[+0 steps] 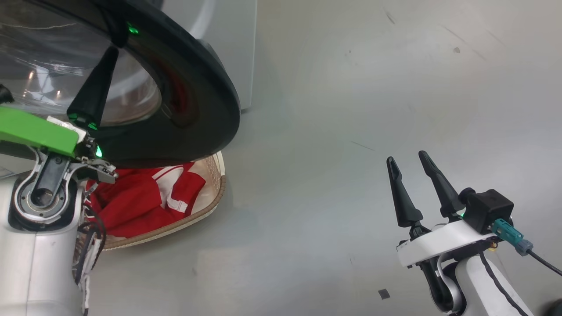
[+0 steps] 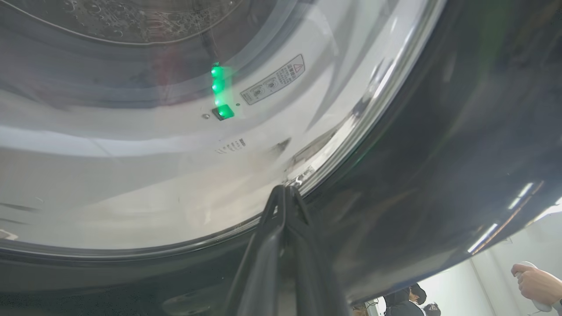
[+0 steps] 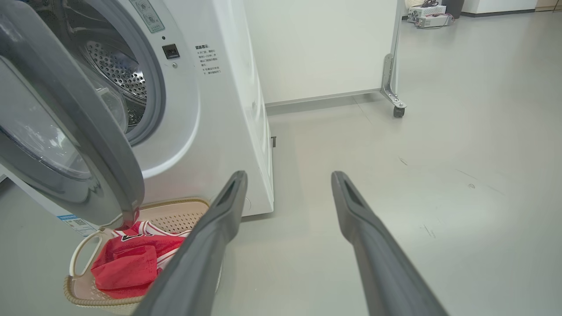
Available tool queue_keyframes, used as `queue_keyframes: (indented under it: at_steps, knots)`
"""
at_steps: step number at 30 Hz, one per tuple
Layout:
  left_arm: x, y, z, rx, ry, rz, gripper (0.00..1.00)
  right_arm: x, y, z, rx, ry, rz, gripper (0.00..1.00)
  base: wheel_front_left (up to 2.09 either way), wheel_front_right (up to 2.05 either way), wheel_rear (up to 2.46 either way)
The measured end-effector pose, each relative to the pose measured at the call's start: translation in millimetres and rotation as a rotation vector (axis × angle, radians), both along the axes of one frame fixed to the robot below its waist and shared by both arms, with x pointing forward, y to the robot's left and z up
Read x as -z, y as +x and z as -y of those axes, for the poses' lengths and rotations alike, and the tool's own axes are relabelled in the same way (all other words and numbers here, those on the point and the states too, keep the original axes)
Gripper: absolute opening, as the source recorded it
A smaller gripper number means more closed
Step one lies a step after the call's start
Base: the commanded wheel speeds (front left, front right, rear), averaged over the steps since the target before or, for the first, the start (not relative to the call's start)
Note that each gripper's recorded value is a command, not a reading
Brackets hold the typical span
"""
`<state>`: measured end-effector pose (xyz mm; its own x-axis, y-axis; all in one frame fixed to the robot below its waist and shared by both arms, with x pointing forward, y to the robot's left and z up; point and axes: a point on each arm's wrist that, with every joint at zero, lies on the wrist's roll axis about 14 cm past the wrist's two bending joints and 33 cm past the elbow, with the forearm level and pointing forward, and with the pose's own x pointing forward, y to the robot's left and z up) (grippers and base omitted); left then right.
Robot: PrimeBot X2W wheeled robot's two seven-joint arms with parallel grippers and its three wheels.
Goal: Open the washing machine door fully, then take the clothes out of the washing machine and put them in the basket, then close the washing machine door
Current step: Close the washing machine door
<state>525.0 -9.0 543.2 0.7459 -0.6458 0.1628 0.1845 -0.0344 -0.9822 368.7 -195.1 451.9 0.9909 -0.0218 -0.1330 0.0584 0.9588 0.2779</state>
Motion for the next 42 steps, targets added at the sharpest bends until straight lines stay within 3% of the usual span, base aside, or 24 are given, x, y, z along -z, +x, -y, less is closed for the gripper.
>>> queue_keyframes:
  at_steps: [22, 32, 42]
  knots:
    - [11, 57, 27, -0.064, -0.006, -0.044, 0.00, 13, -6, 25, 0.085, -0.011, -0.036, 1.00, 0.00, 0.00, 0.00]
    - [17, 52, 27, -0.062, -0.037, -0.064, 0.00, 16, 1, 26, 0.088, -0.008, -0.036, 1.00, 0.00, 0.00, 0.00]
    - [50, 27, -6, -0.136, -0.082, -0.177, 0.00, 18, 10, 19, 0.045, -0.011, -0.031, 1.00, 0.00, 0.00, 0.00]
